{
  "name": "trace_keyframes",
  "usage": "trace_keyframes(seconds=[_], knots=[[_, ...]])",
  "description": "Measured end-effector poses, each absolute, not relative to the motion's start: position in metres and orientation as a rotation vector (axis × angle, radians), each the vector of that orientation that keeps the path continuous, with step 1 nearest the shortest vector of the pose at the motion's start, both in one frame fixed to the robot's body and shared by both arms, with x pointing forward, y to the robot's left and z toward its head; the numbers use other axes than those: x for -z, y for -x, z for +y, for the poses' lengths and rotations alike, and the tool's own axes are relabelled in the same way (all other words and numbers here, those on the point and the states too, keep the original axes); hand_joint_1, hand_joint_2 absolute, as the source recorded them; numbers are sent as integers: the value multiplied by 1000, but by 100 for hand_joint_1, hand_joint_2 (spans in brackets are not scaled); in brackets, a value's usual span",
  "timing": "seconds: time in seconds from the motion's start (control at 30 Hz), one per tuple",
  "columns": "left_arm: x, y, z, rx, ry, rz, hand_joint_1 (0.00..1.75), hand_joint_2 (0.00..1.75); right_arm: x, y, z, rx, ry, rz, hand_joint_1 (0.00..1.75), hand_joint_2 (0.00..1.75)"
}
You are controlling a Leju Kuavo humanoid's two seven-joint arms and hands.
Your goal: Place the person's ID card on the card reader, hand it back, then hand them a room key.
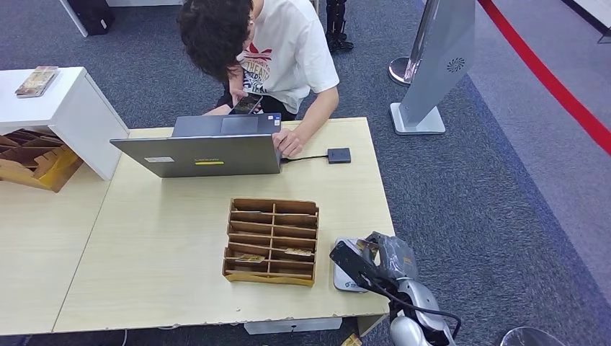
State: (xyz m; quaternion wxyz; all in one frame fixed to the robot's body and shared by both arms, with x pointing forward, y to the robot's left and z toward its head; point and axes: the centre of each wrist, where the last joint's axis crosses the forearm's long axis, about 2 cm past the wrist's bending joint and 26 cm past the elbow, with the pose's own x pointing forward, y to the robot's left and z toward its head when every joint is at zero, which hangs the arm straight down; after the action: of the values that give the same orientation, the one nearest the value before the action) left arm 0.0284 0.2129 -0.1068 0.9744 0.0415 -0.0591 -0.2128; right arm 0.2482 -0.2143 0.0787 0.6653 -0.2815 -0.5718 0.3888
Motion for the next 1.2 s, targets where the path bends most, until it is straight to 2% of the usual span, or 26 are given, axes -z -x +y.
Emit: trace_keyframes(seconds=[1.2], knots=[[107, -29, 213, 434, -83, -115, 0, 0, -74, -256, -214, -901, 635, -1253, 175, 175]])
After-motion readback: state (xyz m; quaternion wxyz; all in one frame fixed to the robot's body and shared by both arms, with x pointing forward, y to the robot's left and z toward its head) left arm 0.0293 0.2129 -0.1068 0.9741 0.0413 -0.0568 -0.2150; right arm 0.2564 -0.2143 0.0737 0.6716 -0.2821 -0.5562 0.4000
